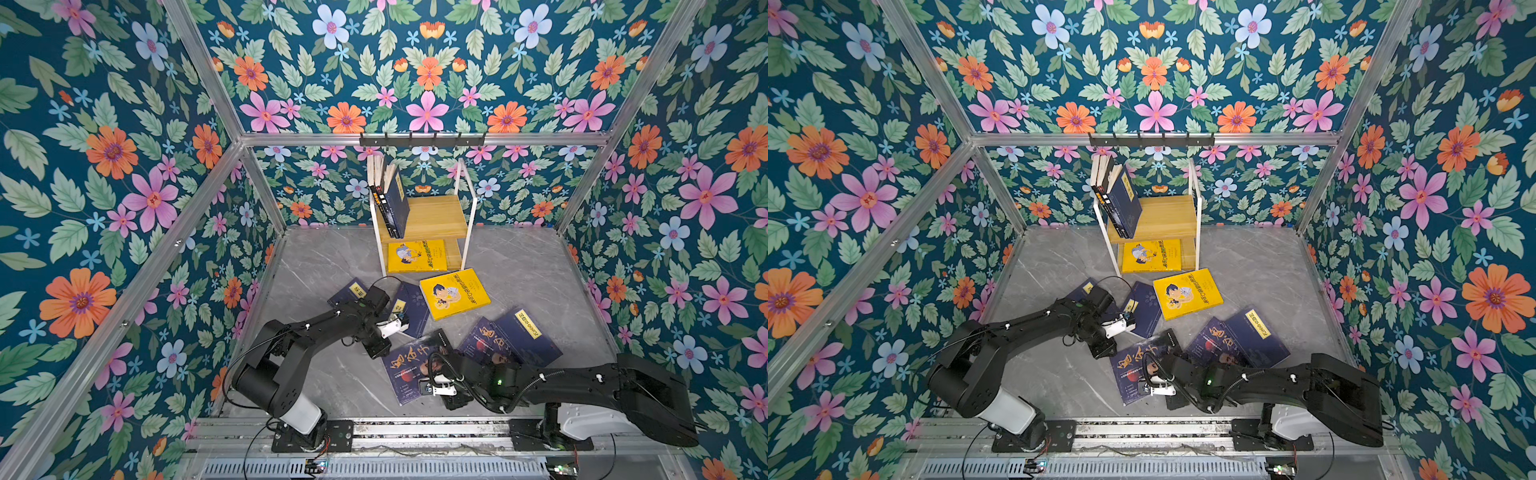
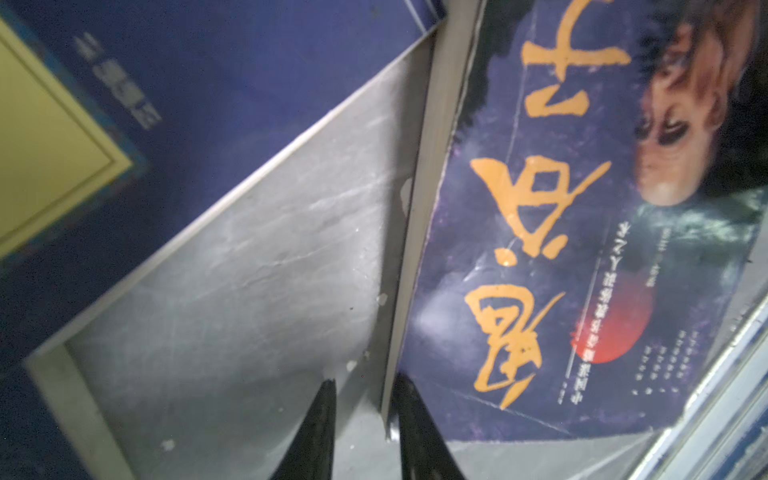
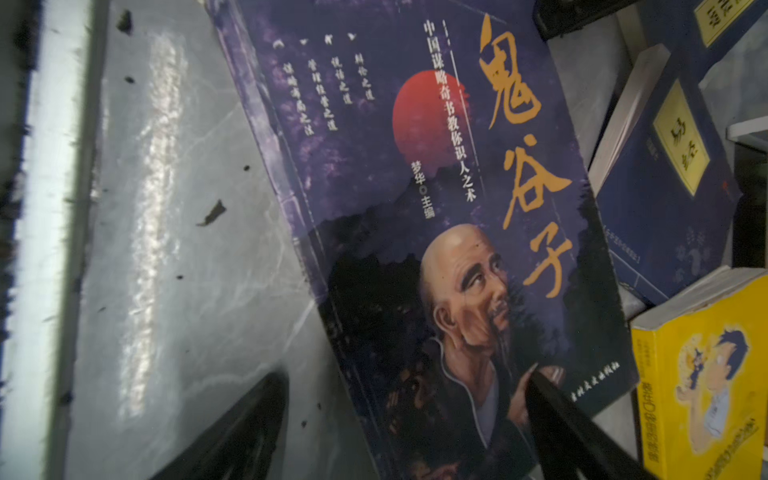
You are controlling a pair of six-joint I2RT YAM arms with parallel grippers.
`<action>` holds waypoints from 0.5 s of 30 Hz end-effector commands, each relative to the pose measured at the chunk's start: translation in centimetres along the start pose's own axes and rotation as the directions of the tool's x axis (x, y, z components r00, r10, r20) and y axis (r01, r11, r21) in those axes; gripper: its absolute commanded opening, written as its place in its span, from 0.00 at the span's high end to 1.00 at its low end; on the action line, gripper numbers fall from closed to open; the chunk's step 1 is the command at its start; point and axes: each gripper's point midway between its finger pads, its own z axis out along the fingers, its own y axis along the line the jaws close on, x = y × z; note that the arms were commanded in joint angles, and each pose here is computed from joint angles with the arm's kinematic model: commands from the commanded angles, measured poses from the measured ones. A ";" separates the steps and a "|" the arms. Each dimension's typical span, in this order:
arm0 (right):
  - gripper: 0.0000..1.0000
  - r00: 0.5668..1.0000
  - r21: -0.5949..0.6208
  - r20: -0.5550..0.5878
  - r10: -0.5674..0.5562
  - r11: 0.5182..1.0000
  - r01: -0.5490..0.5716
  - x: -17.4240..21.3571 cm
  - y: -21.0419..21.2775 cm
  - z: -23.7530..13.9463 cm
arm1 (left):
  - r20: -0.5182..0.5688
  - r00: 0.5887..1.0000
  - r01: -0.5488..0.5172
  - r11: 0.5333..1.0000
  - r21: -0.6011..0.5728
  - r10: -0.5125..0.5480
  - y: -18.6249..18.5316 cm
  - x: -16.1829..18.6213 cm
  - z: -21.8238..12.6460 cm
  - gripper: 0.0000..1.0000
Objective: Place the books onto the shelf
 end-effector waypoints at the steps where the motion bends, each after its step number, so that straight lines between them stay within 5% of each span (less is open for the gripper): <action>1: 0.11 0.999 0.062 0.007 -0.038 0.997 0.038 -0.2 -0.8 0.6 | -0.075 0.997 -0.033 0.998 -0.049 0.029 0.7 1.7 1.0 0.91; 8: 0.10 0.969 0.247 -0.053 -0.240 0.937 0.245 -0.7 -2.3 2.0 | -0.105 0.993 -0.053 0.999 0.000 0.053 -0.7 1.9 2.5 0.99; 15: 0.13 0.947 0.440 -0.042 -0.320 0.845 0.305 -3.1 -5.7 0.9 | -0.149 0.987 -0.073 0.997 -0.027 0.068 -0.2 3.1 3.6 1.00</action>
